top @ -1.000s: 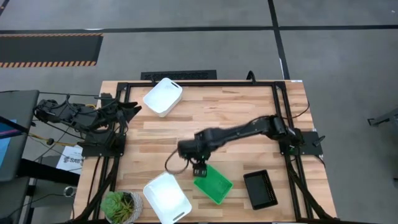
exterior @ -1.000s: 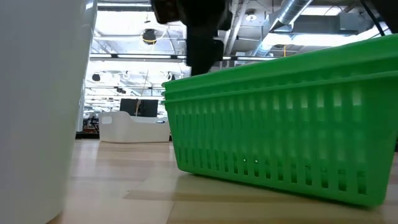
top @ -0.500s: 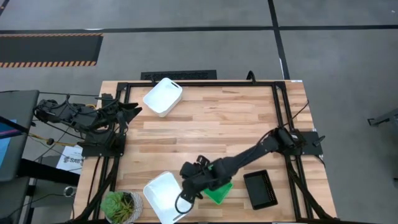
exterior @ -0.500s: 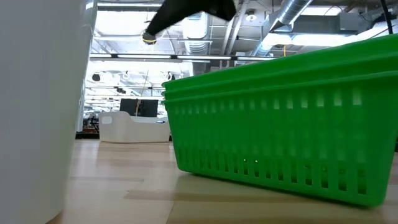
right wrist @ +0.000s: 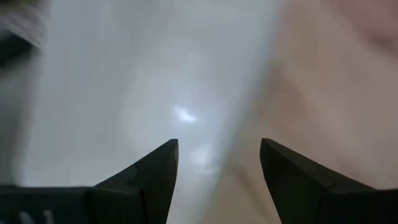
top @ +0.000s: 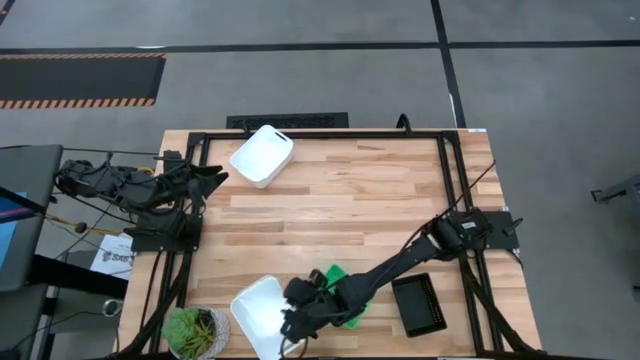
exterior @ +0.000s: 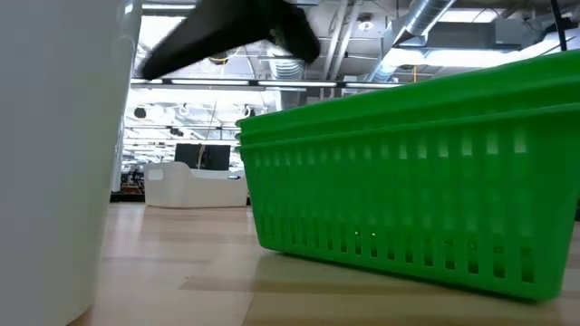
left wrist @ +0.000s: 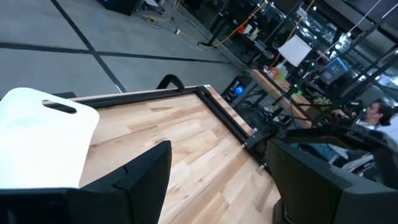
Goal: Stack baskets by color
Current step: Stack the middle white bin on the bottom white bin
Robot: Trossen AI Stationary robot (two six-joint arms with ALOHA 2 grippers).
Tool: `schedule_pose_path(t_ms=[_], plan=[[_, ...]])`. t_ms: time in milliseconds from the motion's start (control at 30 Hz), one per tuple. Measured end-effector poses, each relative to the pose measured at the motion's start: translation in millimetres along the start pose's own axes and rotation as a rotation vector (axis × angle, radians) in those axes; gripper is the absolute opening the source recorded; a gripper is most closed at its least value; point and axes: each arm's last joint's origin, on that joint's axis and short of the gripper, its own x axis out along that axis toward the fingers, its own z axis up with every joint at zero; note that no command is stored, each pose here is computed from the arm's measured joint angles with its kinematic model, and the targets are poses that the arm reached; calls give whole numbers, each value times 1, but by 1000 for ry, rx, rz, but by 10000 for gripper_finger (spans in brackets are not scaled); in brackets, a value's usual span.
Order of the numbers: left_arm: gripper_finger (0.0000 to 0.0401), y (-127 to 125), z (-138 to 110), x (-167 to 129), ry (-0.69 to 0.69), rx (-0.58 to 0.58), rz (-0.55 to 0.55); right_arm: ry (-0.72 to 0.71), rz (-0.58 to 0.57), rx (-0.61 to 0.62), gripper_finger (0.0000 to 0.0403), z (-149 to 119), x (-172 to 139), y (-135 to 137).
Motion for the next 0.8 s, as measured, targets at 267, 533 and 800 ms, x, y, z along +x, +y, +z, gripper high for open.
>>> schedule_pose_path(t_ms=[267,533,800], plan=[[254,-1,-1,1,3,-4,7,-25,-15,5,249,0,10,-2],[254,-1,-1,2,-19,3,29,-3,-42,-10,234,-7,19,-5],[254,0,-1,2,-19,7,31,54,-41,-12,189,-18,39,-10]])
